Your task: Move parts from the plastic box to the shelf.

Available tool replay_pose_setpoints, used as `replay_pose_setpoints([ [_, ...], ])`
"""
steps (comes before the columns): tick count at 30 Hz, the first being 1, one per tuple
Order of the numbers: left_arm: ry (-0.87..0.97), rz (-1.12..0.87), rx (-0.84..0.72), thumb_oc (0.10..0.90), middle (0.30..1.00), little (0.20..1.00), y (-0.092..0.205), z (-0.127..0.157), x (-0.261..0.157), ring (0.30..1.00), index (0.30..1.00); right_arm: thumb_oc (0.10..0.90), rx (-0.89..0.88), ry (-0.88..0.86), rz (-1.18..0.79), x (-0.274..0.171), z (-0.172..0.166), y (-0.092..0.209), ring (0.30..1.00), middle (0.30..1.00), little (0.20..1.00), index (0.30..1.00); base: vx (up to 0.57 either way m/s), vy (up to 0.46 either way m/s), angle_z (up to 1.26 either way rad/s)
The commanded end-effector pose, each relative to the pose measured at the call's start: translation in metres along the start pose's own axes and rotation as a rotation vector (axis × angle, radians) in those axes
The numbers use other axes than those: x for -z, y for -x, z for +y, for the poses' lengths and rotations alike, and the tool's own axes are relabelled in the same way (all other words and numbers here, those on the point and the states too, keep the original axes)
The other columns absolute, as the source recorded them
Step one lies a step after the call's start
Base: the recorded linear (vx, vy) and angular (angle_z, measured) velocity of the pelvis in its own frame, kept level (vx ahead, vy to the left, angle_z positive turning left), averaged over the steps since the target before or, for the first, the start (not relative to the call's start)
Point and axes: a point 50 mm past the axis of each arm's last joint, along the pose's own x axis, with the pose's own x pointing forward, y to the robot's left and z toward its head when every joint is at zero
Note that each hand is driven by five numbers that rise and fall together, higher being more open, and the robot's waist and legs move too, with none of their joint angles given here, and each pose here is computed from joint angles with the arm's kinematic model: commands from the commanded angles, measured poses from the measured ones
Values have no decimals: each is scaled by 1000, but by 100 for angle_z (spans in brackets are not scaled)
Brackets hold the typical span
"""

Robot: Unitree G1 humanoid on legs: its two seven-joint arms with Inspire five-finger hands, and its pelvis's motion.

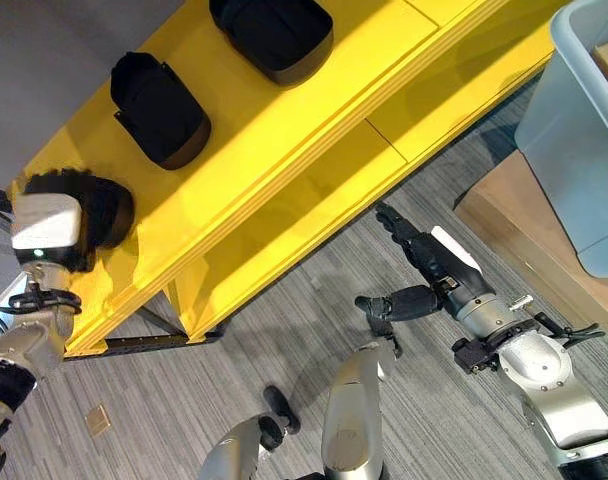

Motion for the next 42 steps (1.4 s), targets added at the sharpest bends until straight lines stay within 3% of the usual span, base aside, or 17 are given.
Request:
replay_pose_setpoints([
  [1, 26, 192, -263, 900, 1000, 1000, -30, 50, 43, 1000, 1000, 900, 3, 50, -268, -45, -3, -4, 1000, 1000, 1000, 1000, 126, 91, -1],
  [2, 90, 209, -288, 900, 1000, 1000, -32, 51, 41, 1000, 1000, 900, -9, 52, -264, -45, -2, -4, 1000, 1000, 1000, 1000, 118, 83, 1],
  [13, 112, 133, -359, 900, 1000, 1000, -46, 61, 18, 1000, 1000, 900, -54, 54, -269, -43, 1, -3, 1000, 1000, 1000, 1000, 20, 21, -2],
  [23, 426, 122, -447, 900, 1000, 1000, -28, 55, 3, 1000, 1000, 900, -15, 46, -303, -40, 9, 0, 1000, 1000, 1000, 1000, -18, -41, 1],
  [27, 667, 20, -541, 900, 1000, 1000, -3, 59, -18, 1000, 1000, 900, 171, 39, -393, -48, 7, 5, 1000, 1000, 1000, 1000, -53, -151, 2],
  [30, 878, -194, -574, 900, 1000, 1000, 41, 75, -43, 1000, 1000, 900, 463, 57, -498, -55, -7, 24, 1000, 1000, 1000, 1000, -76, -199, 3],
  [33, 979, -345, -494, 900, 1000, 1000, 66, 82, -59, 1000, 1000, 900, 592, 84, -547, -62, -12, 35, 1000, 1000, 1000, 1000, -71, -204, 33],
  [37, 1191, -654, -180, 900, 1000, 1000, 112, 93, -86, 1000, 1000, 900, 789, 169, -625, -76, -22, 47, 1000, 1000, 1000, 1000, -28, -232, 36],
  [42, 1248, -866, 98, 900, 1000, 1000, 131, 99, -97, 1000, 1000, 900, 794, 250, -686, -92, -29, 42, 1000, 1000, 1000, 1000, -37, -210, 28],
])
